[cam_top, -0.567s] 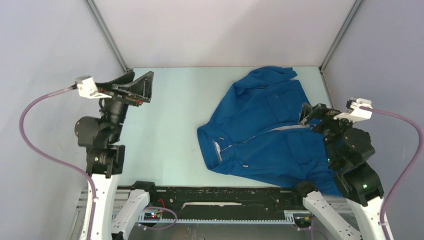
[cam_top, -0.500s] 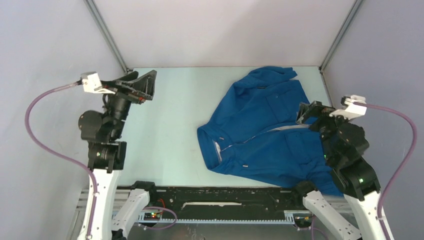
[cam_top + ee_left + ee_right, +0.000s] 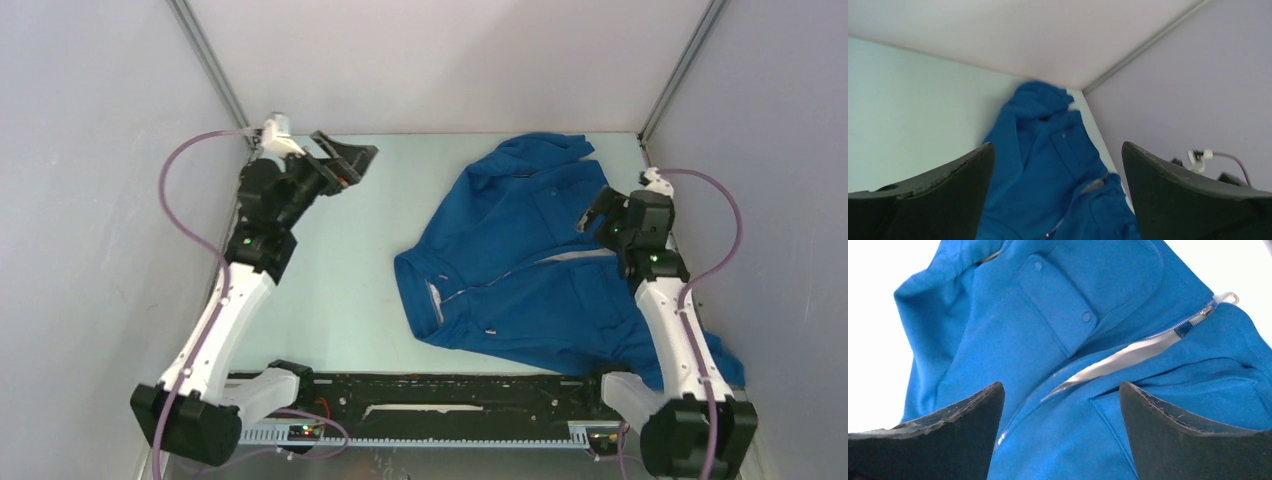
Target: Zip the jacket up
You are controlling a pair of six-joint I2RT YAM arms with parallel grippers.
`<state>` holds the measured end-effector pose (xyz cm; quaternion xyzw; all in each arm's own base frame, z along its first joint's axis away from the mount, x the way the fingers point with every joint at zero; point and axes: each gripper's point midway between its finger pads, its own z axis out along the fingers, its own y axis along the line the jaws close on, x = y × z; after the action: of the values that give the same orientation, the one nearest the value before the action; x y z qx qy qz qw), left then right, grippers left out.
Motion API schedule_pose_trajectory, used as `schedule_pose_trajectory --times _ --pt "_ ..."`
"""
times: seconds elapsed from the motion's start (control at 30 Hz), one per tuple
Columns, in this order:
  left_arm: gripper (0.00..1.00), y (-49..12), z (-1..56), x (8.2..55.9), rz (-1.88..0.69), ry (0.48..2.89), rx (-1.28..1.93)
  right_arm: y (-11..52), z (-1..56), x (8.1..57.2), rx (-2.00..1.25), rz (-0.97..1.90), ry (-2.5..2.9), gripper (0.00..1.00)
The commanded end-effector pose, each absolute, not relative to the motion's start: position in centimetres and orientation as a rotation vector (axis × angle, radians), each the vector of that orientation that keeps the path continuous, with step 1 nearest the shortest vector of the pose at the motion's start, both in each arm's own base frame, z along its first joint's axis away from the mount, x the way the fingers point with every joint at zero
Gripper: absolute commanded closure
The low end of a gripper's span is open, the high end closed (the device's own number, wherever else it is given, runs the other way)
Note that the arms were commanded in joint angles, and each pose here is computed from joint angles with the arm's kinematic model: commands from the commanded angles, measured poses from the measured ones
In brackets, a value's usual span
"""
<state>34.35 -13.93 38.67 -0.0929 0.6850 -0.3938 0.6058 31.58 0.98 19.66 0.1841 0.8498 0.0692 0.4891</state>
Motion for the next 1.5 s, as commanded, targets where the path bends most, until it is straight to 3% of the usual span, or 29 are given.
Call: schedule_pose_trajectory --times 0.0,0.3,0.47,0.67,0.87,1.13,1.47 --pt "0.00 -18.8 39.2 34.3 -1.037 1.632 -0.129 0.5 20.8 34.6 0.588 0.431 1.966 0.13" --pt "0.01 -28.1 37.5 35.8 -1.077 1.713 0.071 -4.2 15.0 37.3 1.060 0.620 1.964 0.11" --pt "0.02 -34.0 36.8 37.3 -1.045 1.728 0.240 -6.3 10.5 36.8 1.351 0.537 1.972 0.13" --pt "0.03 -39.7 35.5 39.2 -0.997 1.740 0.413 -7.4 8.8 38.4 1.421 0.567 1.925 0.16" --pt "0.03 -43.8 34.4 42.1 -1.040 1.741 0.480 -8.1 6.6 39.2 1.511 0.586 1.906 0.33" --pt "0.04 -47.6 34.7 43.3 -1.138 1.691 0.524 -9.8 4.8 37.4 1.608 0.478 1.917 0.33" --pt "0.05 -49.7 26.8 43.0 -0.967 1.794 0.657 -11.4 3.9 38.9 1.487 0.419 1.986 0.28"
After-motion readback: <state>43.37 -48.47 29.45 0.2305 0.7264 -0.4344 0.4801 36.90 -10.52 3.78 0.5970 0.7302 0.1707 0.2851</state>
